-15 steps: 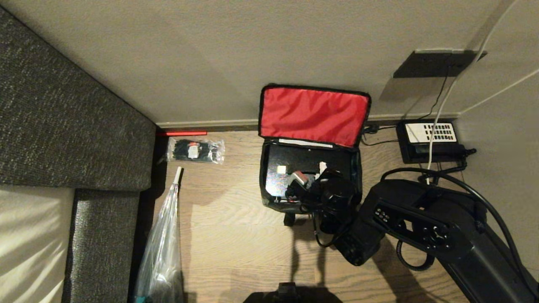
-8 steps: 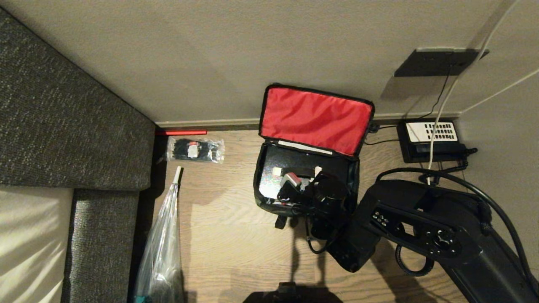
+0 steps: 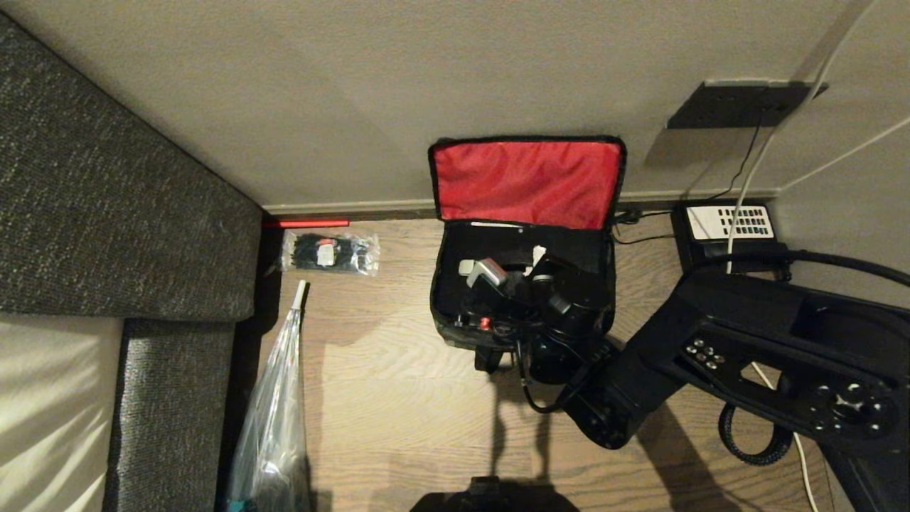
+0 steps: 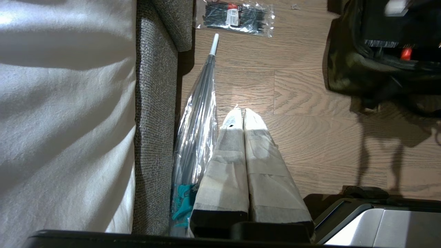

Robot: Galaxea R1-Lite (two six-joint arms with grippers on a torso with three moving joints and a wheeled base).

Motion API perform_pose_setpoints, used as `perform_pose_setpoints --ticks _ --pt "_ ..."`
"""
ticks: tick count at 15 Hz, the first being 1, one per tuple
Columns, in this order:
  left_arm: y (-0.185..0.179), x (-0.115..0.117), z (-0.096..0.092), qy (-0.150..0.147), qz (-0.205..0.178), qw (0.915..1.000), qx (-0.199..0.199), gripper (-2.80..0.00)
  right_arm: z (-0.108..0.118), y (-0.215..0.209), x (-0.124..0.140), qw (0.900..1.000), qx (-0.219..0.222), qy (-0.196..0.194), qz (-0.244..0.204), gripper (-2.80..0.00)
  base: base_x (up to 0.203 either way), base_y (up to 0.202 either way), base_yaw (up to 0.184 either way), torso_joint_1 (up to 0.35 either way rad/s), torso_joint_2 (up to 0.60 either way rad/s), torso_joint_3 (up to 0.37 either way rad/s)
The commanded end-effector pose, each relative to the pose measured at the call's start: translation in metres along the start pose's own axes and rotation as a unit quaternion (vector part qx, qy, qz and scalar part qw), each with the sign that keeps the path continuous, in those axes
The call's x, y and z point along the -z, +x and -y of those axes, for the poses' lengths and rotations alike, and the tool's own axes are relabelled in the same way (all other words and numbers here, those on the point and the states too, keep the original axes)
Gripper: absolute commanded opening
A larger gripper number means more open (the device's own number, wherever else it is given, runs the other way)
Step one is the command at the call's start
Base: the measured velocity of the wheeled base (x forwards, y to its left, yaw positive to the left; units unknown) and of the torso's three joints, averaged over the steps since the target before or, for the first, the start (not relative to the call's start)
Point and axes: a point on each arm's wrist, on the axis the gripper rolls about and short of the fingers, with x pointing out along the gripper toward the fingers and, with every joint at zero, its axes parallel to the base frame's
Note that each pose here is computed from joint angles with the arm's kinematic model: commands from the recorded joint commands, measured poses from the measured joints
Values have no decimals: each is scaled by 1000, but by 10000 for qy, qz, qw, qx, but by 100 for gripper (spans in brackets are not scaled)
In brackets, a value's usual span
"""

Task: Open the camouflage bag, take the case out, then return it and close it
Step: Lift the black box

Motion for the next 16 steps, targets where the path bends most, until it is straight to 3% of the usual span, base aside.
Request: perform_pose_setpoints --ticks 1,6,10,16 --pt "0 1 0 -4 -7 10000 -2 -280 29 -9 -5 9997 143 167 63 -280 0 0 0 0 0 0" --pt "0 1 0 -4 -7 10000 -6 -280 24 -18 -10 9996 23 256 110 -280 0 0 0 0 0 0" --pt "0 1 0 -4 -7 10000 -7 -280 51 -25 -15 9991 111 388 129 -280 0 0 0 0 0 0" --pt "0 1 0 -4 -7 10000 -7 -280 114 -51 -21 9959 333 764 354 -280 0 0 0 0 0 0"
